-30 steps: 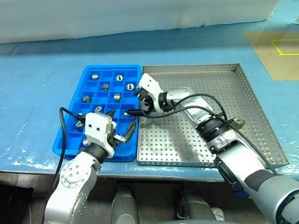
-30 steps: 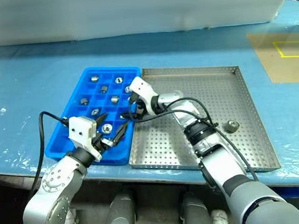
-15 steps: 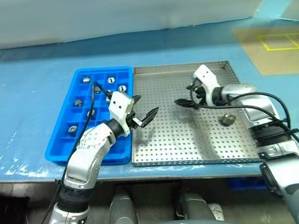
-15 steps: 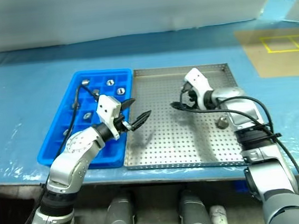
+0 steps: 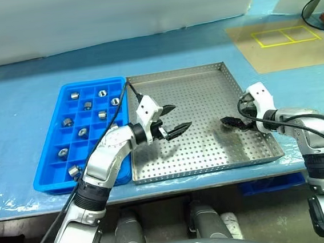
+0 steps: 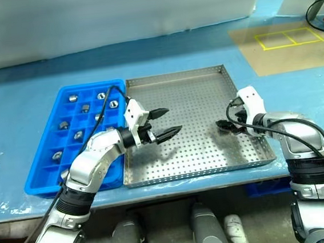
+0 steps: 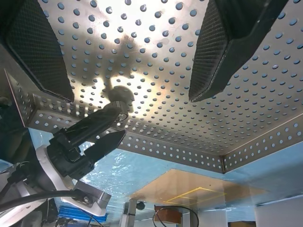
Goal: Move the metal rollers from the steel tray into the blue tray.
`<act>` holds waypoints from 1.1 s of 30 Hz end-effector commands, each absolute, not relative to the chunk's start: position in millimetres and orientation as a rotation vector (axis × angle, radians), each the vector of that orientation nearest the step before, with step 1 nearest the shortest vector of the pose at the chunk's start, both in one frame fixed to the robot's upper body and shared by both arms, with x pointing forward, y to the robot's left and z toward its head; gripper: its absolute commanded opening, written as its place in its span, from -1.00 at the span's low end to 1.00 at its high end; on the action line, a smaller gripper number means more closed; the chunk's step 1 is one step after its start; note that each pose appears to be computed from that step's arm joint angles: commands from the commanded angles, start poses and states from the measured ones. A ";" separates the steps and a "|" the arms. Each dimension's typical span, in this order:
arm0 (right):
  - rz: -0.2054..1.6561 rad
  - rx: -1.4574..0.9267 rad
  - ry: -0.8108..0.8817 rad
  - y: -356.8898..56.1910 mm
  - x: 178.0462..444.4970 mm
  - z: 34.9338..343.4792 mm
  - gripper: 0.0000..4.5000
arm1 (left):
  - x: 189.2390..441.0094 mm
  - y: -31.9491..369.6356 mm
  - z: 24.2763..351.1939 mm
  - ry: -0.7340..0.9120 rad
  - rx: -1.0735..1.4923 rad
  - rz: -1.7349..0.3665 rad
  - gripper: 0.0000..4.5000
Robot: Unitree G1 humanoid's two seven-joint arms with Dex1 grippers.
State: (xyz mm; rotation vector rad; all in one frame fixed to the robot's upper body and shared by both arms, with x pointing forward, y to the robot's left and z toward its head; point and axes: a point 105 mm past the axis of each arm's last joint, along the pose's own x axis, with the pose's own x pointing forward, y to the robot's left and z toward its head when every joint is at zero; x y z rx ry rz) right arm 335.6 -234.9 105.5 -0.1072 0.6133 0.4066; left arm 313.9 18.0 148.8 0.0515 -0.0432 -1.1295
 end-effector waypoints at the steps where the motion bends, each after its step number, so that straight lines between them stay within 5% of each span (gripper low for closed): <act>1: 0.420 -0.098 0.569 -229.1 335.3 108.5 0.99 | 313.6 16.9 161.5 -0.095 0.071 -1.145 0.81; 10: 0.469 -0.140 0.488 -212.5 343.4 115.0 -0.29 | 314.9 29.4 163.7 -0.097 0.089 -1.106 0.81; 19: 0.814 -0.163 0.251 -117.1 362.3 158.1 -0.28 | 289.6 57.6 159.8 -0.071 0.060 -0.973 0.81; 33: 1.370 -0.202 0.188 12.5 325.5 151.5 -0.28 | 228.4 108.4 141.4 0.041 0.002 -0.705 0.81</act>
